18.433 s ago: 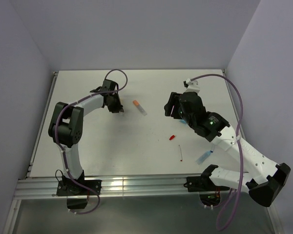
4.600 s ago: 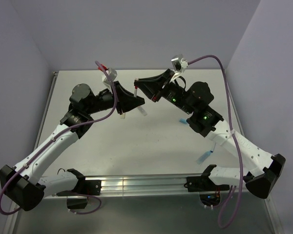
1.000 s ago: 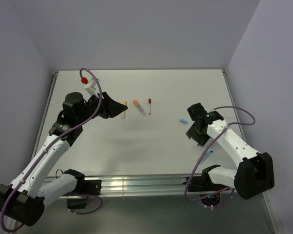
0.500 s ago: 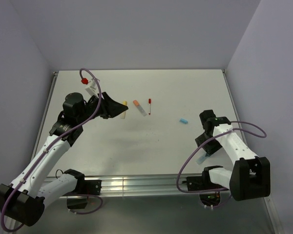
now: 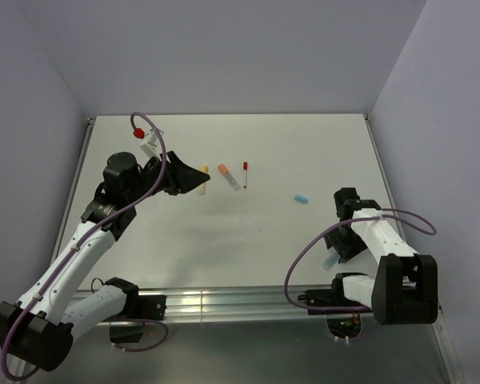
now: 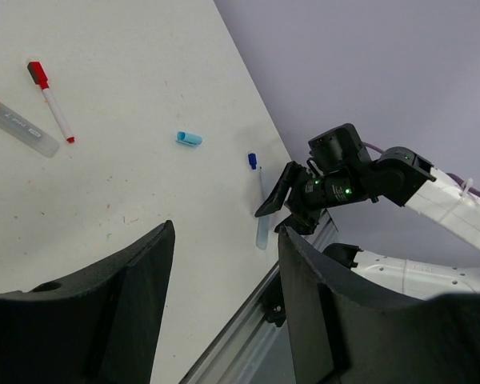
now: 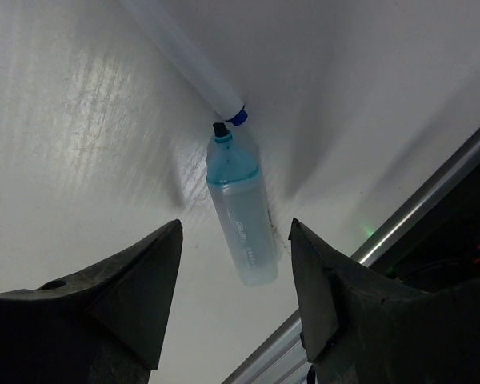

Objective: Insert the pens into the pen caps

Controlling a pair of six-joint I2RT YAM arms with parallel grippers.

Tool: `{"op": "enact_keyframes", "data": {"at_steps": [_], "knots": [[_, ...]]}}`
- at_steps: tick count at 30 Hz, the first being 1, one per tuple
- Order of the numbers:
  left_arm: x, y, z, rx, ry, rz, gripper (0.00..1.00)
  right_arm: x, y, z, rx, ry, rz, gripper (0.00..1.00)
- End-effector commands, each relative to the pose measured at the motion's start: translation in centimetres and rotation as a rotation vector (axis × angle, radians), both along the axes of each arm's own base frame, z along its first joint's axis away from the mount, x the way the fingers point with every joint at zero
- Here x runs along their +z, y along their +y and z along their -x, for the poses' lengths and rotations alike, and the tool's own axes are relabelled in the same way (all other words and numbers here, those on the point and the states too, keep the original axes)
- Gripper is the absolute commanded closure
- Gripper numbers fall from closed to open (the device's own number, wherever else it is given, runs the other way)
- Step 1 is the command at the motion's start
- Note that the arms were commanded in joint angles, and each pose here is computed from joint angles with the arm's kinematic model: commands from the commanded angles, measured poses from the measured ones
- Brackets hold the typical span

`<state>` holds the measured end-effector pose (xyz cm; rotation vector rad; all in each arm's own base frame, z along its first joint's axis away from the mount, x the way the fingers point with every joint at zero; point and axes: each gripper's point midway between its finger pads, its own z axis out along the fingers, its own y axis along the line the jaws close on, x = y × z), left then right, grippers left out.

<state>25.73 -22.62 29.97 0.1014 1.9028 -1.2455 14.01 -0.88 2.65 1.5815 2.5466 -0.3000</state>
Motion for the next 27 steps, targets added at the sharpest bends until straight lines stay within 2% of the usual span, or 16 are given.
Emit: {"op": "enact_keyframes", "data": {"at_steps": [1, 6, 7, 9, 12, 13, 15, 18, 22, 24, 27], "knots": [[1.0, -0.2, 0.0, -0.017, -0.039, 0.028, 0.41, -1.3, 0.1, -0.6, -0.016, -0.034, -0.011, 0.37], [0.8, -0.2, -0.1, -0.012, -0.034, 0.025, 0.41, -2.8, 0.9, -0.5, -0.029, -0.057, -0.052, 0.51], [0.6, -0.2, -0.1, -0.012, -0.031, 0.022, 0.40, -3.1, 1.0, -0.3, -0.031, -0.050, -0.057, 0.56], [0.3, -0.2, -0.2, -0.013, -0.024, 0.018, 0.41, -3.1, 0.9, -0.5, -0.026, -0.055, -0.055, 0.60], [0.0, -0.3, -0.5, -0.009, -0.016, 0.009, 0.41, -3.0, 0.9, -1.0, -0.012, -0.070, -0.056, 0.81], [-0.1, -0.2, -0.5, -0.008, -0.014, 0.006, 0.41, -3.0, 0.9, -1.1, -0.006, -0.067, -0.057, 0.93], [-0.4, -0.2, -0.6, -0.009, -0.016, -0.001, 0.40, -2.9, 0.9, -1.7, 0.029, -0.073, -0.056, 1.00], [-1.6, -0.4, -0.4, -0.026, -0.001, -0.009, 0.41, -2.5, 1.0, -2.6, 0.068, -0.096, -0.049, 1.00], [-3.1, -1.7, -0.1, -0.110, 0.049, 0.026, 0.42, -0.6, 2.7, -5.7, 0.180, -0.228, -0.052, 1.00], [-2.6, -2.4, 0.2, -0.164, 0.039, 0.069, 0.42, 1.5, 4.5, -7.9, 0.258, -0.308, -0.066, 1.00], [-2.2, -3.1, 1.0, -0.249, 0.040, 0.097, 0.37, 6.3, 7.7, -11.2, 0.397, -0.454, -0.050, 1.00]]}}
